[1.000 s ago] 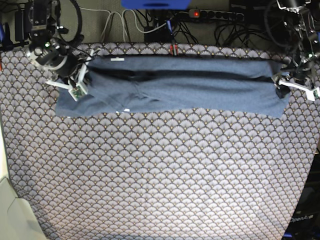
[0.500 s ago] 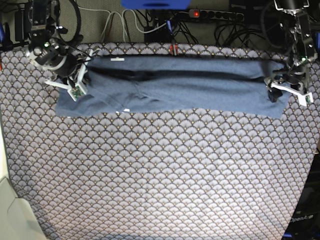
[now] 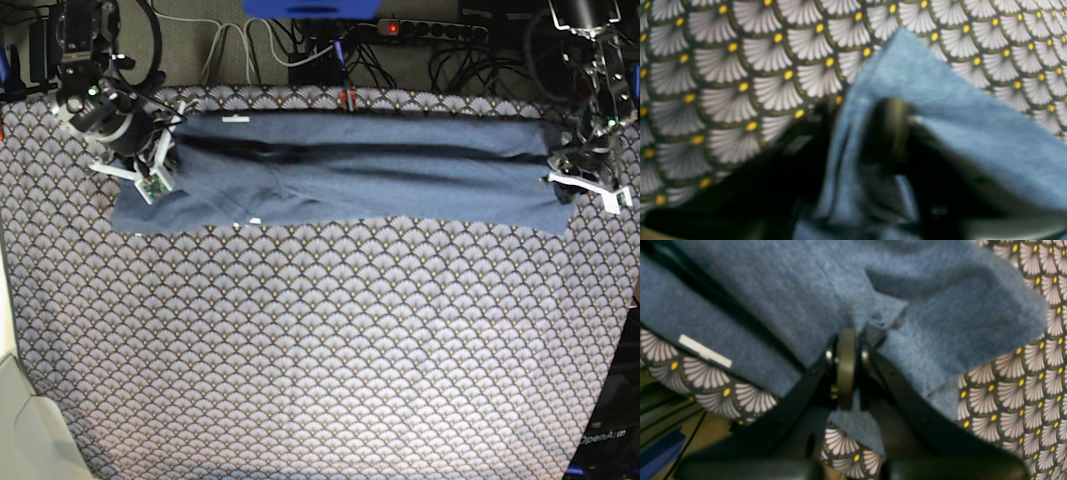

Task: Fold the T-shirt properly
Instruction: 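Grasp the strip end at the left gripper with the left gripper, then fold the held strip end toward the right gripper with the left gripper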

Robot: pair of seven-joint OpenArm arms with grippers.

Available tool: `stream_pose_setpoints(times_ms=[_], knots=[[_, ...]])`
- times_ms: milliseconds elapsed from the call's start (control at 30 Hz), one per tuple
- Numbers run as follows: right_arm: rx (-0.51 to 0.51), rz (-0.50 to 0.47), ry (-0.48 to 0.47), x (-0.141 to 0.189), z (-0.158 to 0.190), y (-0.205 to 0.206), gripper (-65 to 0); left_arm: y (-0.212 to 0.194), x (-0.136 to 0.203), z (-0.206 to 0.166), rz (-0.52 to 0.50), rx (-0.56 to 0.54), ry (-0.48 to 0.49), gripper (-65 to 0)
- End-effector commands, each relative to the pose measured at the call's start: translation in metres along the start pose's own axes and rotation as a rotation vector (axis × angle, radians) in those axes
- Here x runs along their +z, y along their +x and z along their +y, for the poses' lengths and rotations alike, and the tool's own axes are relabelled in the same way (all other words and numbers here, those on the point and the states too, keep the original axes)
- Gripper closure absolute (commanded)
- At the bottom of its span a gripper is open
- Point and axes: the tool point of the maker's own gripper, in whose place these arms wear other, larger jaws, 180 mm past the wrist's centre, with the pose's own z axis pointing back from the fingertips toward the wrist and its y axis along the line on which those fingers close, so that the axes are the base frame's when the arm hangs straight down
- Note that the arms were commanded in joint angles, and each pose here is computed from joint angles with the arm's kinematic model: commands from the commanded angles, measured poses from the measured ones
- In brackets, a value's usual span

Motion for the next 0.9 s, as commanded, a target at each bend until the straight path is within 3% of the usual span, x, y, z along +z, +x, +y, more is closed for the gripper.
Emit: stream_pose_setpoints(times_ms=[0,200,467,867], knots=[[0.013,-0.028,-0.012,0.003,-0.005,0.008,0.0,-0.033,0.002,0.002,0.134,-0.01,0.007,-9.1],[0.012,-0.028,-0.013,0.004,-0.006,0.008,0.0,-0.034,0.002,0.003,0.138,-0.009,0.009,-0.3],[0.012,-0.026,-0.013,0.004,-0.006,0.008,0.0,-0.017,0.009,-0.012,0.09,-0.038,-0.027,-0.5],[0.012,-0.025,-0.013,0.004,-0.006,0.007,0.0,0.004,0.062,-0.123,-0.044,-0.175,-0.271,-0.5]])
